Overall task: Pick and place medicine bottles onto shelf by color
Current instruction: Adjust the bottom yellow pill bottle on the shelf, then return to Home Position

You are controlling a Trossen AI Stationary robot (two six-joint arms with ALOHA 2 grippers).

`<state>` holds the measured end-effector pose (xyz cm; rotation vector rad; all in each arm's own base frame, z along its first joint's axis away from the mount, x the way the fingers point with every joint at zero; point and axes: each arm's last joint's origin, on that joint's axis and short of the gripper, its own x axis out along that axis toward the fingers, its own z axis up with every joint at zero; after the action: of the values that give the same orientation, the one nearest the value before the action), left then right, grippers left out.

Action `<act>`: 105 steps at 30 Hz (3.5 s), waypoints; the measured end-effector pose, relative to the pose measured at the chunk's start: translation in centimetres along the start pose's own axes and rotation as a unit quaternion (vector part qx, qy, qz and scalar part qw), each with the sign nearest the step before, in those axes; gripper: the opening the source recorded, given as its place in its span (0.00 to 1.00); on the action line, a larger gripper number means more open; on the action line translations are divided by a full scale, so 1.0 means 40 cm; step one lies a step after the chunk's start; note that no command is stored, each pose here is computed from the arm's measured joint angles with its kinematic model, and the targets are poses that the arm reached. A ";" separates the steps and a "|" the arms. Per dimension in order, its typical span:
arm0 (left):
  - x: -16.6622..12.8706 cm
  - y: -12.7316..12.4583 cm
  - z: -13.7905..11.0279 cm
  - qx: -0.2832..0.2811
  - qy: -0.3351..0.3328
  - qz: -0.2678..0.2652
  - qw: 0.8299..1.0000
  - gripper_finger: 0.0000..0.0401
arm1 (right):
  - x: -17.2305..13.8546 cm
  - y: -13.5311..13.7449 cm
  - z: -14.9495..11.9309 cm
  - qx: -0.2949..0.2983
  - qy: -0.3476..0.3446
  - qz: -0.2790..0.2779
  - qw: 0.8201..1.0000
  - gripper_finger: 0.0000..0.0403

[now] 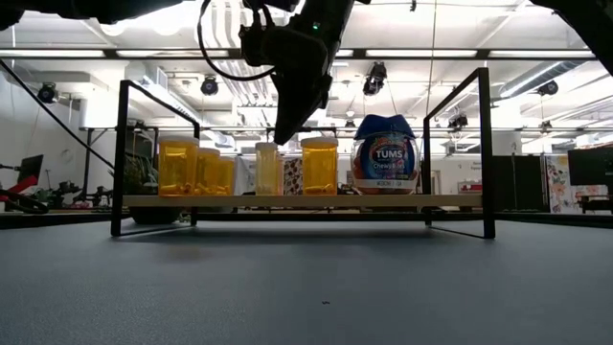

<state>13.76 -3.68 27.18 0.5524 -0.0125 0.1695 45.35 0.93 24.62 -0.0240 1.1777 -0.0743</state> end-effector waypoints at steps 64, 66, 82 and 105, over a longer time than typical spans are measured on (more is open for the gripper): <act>0.000 0.000 0.000 0.000 0.001 0.000 1.000 0.00 | -0.053 -0.160 0.055 0.001 -0.078 -0.085 0.993 0.02; 0.000 -0.001 -0.001 0.001 0.002 -0.001 1.000 0.00 | -0.057 -0.128 0.055 -0.013 -0.082 -0.078 0.993 0.02; 0.005 -0.033 0.010 -0.171 -0.061 -0.179 0.967 0.00 | -0.051 0.108 -0.117 -0.116 -0.246 -0.028 0.962 0.02; -0.090 -0.012 -0.062 -0.126 -0.010 -0.185 0.975 0.00 | -0.196 0.060 -0.496 -0.150 -0.509 -0.052 0.846 0.02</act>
<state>10.20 -3.33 24.61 0.2945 0.0491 -0.1996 24.15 4.27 24.10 -0.3646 0.1025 0.0318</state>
